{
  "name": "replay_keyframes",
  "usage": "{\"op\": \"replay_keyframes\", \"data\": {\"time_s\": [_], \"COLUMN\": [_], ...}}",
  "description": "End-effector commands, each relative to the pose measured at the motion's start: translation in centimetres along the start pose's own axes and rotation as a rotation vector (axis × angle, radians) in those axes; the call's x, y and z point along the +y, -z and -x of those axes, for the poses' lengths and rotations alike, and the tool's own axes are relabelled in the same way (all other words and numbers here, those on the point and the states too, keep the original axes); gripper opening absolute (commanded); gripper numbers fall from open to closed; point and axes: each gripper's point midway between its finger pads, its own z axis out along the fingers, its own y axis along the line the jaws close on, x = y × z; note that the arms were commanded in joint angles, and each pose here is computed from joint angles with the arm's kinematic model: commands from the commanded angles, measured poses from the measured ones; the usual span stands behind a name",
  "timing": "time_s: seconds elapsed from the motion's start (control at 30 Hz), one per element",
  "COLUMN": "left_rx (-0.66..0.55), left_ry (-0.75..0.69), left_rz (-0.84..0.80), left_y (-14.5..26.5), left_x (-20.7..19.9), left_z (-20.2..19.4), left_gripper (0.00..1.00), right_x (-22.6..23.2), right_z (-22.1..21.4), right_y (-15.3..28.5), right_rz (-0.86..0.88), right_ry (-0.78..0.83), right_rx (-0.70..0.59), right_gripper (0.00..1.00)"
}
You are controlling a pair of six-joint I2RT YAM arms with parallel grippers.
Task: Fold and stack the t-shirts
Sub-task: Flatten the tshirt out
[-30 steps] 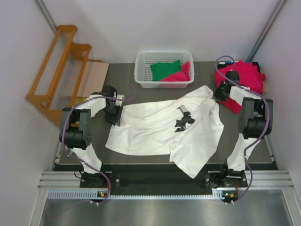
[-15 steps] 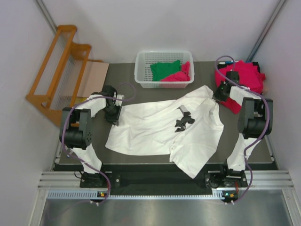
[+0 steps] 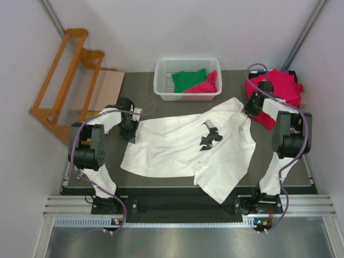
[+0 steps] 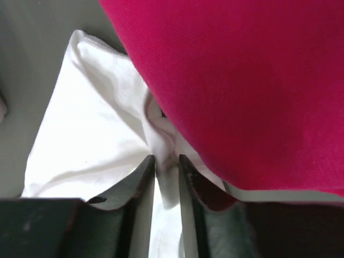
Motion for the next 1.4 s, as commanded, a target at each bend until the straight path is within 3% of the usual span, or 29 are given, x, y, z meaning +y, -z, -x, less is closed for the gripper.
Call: {"op": "replay_keyframes", "data": {"time_s": [0.0,0.03,0.1,0.2,0.37,0.6,0.83,1.37], "left_rx": [-0.022,-0.025,-0.023,-0.025,-0.025,-0.022,-0.022,-0.020], "left_ry": [-0.013,-0.012,-0.013,-0.013,-0.012,-0.016,-0.016,-0.011], "left_rz": [0.015,0.015,0.018,0.018,0.018,0.028,0.028,0.028], "left_y": [0.4,0.4,0.4,0.4,0.4,0.3,0.1,0.2], "left_x": [0.3,0.3,0.4,0.4,0.4,0.5,0.6,0.8], "left_z": [1.0,1.0,1.0,1.0,0.9,0.8,0.6,0.5], "left_gripper": [0.00,0.00,0.00,0.00,0.00,0.00,0.00,0.00], "right_x": [1.1,1.2,1.7,3.1,6.1,10.8,9.7,7.6], "right_z": [2.2,2.6,3.5,3.9,2.7,-1.0,-2.9,-2.6], "right_y": [1.3,1.5,2.1,2.3,1.8,2.1,1.7,2.7], "right_rz": [0.007,0.003,0.012,0.044,0.123,0.172,0.142,0.098], "right_ry": [0.040,0.042,0.044,0.060,0.081,0.186,0.183,0.171], "right_rx": [-0.071,-0.084,-0.105,-0.108,-0.060,-0.014,0.012,0.000], "right_gripper": [0.30,0.36,0.57,0.64,0.54,0.54,0.43,0.41]}}
